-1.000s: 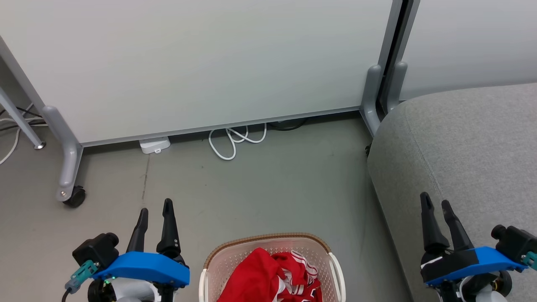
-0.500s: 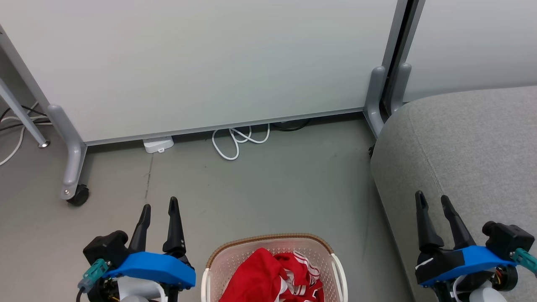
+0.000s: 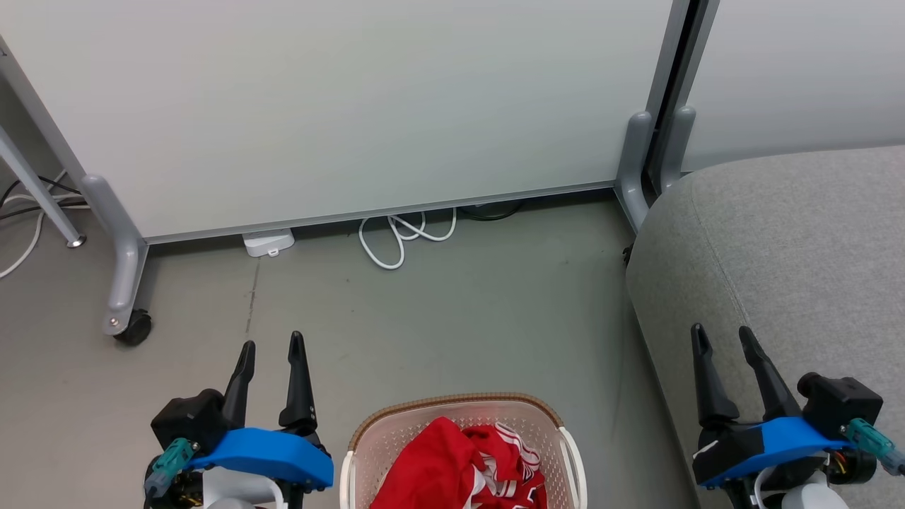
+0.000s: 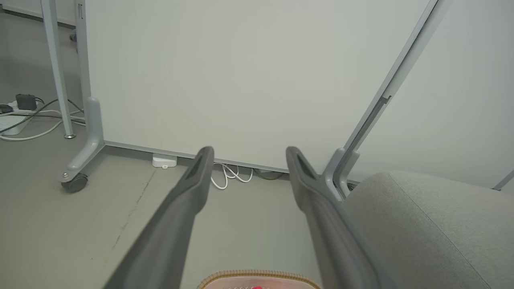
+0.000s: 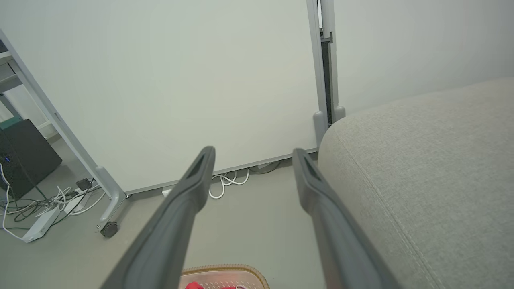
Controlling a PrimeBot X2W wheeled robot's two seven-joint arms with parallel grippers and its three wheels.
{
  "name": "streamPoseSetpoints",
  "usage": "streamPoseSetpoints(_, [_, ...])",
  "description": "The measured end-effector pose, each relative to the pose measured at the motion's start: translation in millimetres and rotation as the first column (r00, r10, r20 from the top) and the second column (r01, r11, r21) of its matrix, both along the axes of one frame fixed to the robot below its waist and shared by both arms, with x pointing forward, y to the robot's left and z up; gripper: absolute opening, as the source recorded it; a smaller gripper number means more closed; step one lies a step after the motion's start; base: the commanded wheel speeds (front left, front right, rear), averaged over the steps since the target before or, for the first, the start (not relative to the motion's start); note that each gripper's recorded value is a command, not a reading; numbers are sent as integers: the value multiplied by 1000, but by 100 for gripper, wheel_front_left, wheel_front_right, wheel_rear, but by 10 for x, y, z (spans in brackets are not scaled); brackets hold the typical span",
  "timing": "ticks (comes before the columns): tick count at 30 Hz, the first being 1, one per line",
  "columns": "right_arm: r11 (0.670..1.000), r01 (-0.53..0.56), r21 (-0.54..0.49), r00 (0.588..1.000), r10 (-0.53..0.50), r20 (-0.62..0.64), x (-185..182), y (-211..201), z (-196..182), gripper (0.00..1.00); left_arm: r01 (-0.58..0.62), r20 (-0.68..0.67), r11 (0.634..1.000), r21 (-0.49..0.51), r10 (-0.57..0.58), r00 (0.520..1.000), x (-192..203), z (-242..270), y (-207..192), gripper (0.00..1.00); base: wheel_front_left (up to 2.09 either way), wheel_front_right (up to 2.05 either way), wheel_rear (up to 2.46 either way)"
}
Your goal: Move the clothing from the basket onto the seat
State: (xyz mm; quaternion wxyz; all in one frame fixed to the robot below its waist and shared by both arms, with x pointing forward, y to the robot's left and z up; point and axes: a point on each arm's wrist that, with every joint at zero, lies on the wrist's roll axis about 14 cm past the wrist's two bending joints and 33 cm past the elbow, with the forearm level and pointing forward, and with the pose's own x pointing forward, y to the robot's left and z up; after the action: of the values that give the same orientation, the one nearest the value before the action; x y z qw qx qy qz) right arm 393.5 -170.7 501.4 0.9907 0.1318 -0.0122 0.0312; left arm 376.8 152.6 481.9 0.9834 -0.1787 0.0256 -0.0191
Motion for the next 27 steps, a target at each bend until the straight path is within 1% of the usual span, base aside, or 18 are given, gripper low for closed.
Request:
streamPoseSetpoints(12, [996, -20, -88, 1000, 22, 21, 21, 49, 20, 100, 13, 9, 999, 50, -13, 1000, -2, -22, -31, 100, 0, 0, 0])
streamPoseSetpoints(27, [980, -47, -191, 998, 56, 42, 47, 123, 39, 100, 23, 33, 990, 138, -28, 999, 1, -6, -52, 100, 0, 0, 0])
